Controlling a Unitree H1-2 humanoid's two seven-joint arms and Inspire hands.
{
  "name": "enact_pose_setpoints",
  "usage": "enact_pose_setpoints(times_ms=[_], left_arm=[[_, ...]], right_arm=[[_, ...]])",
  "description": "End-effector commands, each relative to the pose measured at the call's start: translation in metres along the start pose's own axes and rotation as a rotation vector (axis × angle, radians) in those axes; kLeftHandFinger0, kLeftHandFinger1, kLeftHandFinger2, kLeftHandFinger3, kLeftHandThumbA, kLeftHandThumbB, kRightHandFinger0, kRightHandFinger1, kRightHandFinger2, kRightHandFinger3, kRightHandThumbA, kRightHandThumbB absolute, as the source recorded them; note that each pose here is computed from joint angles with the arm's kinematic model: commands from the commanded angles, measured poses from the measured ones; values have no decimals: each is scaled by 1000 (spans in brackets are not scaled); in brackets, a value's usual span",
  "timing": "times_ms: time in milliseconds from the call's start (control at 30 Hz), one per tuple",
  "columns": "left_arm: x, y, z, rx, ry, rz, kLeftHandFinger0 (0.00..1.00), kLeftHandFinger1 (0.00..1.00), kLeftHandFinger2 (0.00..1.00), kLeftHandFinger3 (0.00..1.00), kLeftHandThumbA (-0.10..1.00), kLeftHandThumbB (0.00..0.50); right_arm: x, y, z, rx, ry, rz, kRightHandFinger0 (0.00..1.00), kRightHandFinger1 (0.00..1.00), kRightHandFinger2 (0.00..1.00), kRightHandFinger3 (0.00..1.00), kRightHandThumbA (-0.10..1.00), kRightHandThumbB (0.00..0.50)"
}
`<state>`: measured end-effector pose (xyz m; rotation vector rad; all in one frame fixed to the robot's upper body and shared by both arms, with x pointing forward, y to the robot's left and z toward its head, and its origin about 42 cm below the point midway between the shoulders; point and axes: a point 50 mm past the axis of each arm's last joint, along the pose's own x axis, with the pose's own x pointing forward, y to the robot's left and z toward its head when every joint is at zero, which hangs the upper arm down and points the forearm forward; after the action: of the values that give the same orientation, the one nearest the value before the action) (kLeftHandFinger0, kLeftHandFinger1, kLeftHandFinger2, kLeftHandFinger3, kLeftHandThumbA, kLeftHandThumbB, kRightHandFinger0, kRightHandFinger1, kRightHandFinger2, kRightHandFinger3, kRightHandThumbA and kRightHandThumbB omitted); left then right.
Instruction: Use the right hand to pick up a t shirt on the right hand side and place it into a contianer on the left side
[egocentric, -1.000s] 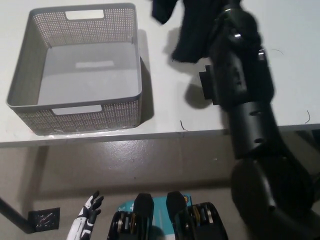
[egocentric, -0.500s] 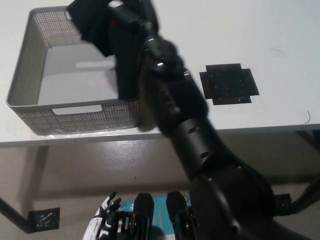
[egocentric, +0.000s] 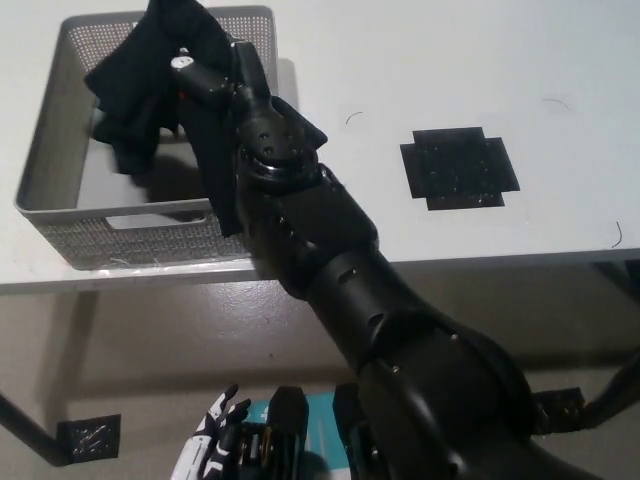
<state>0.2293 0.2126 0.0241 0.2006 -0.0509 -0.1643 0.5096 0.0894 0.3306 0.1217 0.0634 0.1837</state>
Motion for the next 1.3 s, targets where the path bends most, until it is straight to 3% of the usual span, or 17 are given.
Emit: enact_pose_setpoints(times_ms=[0, 100, 233, 500, 600, 800, 833, 933, 1133, 1167, 1200, 1267], left_arm=[[1, -2, 10, 3, -58, -12, 967, 913, 903, 1000, 941, 287], [1, -1, 11, -2, -54, -17, 981, 919, 909, 1000, 937, 282], [0, 0, 10, 2, -59, -15, 977, 918, 911, 1000, 944, 286], [0, 0, 8, -4, -57, -5, 970, 913, 901, 1000, 919, 274], [-1, -1, 7, -11, -48, -2, 956, 902, 899, 1000, 913, 290], [-1, 2, 7, -3, -46, -4, 967, 901, 893, 1000, 915, 292], [-1, 3, 6, 1, -41, -7, 983, 914, 903, 1000, 927, 298], [-2, 5, 5, 5, -38, -2, 988, 923, 916, 1000, 932, 304], [-4, 5, 4, 6, -38, 11, 950, 910, 898, 1000, 949, 311], [-4, 3, 4, 3, -36, 11, 951, 909, 897, 1000, 950, 309], [-5, 3, 4, 8, -31, 9, 964, 920, 913, 1000, 955, 304], [0, 12, 6, 18, -40, 21, 970, 924, 919, 1000, 960, 313]], right_arm=[[-2, 23, 43, 21, -124, 218, 1000, 1000, 1000, 1000, 449, 495], [-2, 19, 38, 19, -137, 261, 1000, 1000, 1000, 1000, 588, 500], [-1, 16, 37, -31, -160, 283, 1000, 1000, 1000, 1000, 608, 500], [3, 7, 48, -17, -134, 323, 1000, 1000, 1000, 1000, 471, 500], [4, 3, 58, 46, -127, 345, 1000, 1000, 1000, 1000, 398, 500], [4, -3, 74, 17, -174, 355, 1000, 1000, 1000, 1000, 490, 500], [3, -15, 89, -51, -245, 348, 1000, 1000, 1000, 1000, 565, 500], [-1, -25, 103, -142, -337, 320, 1000, 1000, 1000, 1000, 615, 500], [-22, -70, 144, -431, -571, 276, 1000, 1000, 1000, 1000, 763, 500], [-29, -79, 149, -530, -608, 258, 1000, 1000, 1000, 1000, 947, 500], [-48, -98, 157, -738, -707, 206, 1000, 1000, 1000, 1000, 944, 500], [-58, -106, 162, -859, -802, 176, 1000, 1000, 1000, 1000, 999, 500]])
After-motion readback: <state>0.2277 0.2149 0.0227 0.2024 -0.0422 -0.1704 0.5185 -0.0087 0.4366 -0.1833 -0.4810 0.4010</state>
